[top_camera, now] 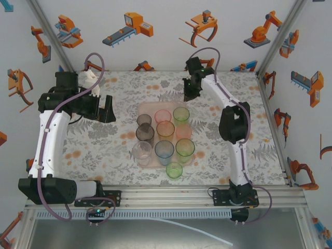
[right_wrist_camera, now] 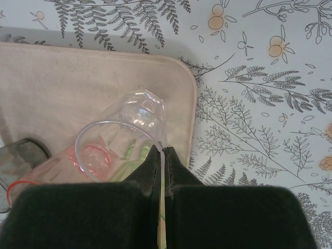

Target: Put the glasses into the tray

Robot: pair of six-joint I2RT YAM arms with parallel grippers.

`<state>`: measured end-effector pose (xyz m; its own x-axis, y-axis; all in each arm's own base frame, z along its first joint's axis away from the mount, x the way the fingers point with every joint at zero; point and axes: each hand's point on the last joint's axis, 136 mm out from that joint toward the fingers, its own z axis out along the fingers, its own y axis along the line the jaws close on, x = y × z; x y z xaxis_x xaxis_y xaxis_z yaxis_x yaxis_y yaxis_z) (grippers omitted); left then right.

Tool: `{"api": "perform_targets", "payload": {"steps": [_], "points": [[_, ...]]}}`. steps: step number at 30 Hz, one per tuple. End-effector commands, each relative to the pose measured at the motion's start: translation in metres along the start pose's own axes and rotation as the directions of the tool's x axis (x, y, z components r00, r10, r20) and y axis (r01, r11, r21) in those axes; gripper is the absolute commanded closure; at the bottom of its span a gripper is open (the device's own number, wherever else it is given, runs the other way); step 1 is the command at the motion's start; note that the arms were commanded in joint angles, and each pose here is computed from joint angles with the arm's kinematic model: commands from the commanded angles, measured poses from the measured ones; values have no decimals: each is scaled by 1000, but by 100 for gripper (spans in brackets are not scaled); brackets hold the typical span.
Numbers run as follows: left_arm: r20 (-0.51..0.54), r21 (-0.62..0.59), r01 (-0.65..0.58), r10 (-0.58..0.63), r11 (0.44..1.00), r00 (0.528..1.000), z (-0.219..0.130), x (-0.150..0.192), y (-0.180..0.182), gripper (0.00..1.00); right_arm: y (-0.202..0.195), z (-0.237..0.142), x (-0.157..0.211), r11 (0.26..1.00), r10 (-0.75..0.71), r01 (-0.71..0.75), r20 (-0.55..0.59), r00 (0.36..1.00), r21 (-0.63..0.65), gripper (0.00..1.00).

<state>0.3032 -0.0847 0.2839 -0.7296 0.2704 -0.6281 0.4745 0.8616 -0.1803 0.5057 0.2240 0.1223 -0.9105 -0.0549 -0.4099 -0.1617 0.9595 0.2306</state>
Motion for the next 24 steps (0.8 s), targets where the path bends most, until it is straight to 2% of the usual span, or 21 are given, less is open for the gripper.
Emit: {"api": "perform_targets", "payload": {"steps": [1, 24], "points": [[20, 16, 8, -9, 1000, 1000, -5, 1, -4, 3, 6, -3, -1, 999, -34, 34, -7, 999, 4, 100], [22, 17, 11, -12, 1000, 1000, -4, 3, -4, 3, 3, 12, 11, 996, -67, 71, -68, 995, 54, 97]]}}
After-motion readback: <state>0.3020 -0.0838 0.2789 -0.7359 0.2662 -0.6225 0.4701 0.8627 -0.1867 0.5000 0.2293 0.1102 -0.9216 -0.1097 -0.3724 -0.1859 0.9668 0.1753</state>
